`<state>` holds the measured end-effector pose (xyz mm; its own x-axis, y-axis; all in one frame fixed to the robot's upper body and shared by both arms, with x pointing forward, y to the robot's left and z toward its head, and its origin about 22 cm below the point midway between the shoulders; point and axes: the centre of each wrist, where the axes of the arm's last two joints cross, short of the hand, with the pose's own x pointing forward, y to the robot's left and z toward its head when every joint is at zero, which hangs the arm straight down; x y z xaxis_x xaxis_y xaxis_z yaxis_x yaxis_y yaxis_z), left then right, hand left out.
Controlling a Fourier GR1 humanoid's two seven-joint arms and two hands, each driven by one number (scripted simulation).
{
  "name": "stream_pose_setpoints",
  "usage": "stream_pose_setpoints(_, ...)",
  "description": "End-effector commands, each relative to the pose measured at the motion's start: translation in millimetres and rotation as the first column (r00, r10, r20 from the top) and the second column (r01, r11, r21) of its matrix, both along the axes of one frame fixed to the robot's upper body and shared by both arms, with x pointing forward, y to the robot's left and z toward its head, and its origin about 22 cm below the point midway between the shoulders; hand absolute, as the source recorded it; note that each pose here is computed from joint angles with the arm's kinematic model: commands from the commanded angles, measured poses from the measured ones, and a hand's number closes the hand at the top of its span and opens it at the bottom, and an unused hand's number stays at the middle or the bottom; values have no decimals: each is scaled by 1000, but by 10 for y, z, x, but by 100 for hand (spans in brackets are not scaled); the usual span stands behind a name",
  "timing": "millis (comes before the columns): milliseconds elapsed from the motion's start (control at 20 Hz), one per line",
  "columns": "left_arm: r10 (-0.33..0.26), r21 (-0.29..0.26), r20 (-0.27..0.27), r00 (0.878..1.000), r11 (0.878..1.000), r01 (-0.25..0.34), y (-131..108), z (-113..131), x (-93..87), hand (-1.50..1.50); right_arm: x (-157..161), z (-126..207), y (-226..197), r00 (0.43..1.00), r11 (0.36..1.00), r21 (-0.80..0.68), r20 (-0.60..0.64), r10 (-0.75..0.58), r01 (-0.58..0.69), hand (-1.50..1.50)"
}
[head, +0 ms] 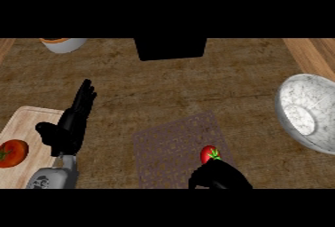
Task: Pick the pear from the placemat and place it in the bowl
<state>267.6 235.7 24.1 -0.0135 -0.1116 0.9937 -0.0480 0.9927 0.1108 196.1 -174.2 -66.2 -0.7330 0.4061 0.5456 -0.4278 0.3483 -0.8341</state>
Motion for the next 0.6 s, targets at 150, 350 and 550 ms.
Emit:
stream_pose_setpoints(150,27,5,-1,1000,1000,-27,100,-51,-107,0,-384,210,-442,857,790,335,-242,-455,514,150)
stream_pose_setpoints(350,-1,-3,-18,1000,1000,1,-75,-39,-76,0,-638,856,-589,825,730,412,-114,-553,546,150)
stream_pose_setpoints(550,-30,6,-5,1000,1000,30,26,48,-8,0,-938,1521,-690,767,684,428,-35,-640,590,150)
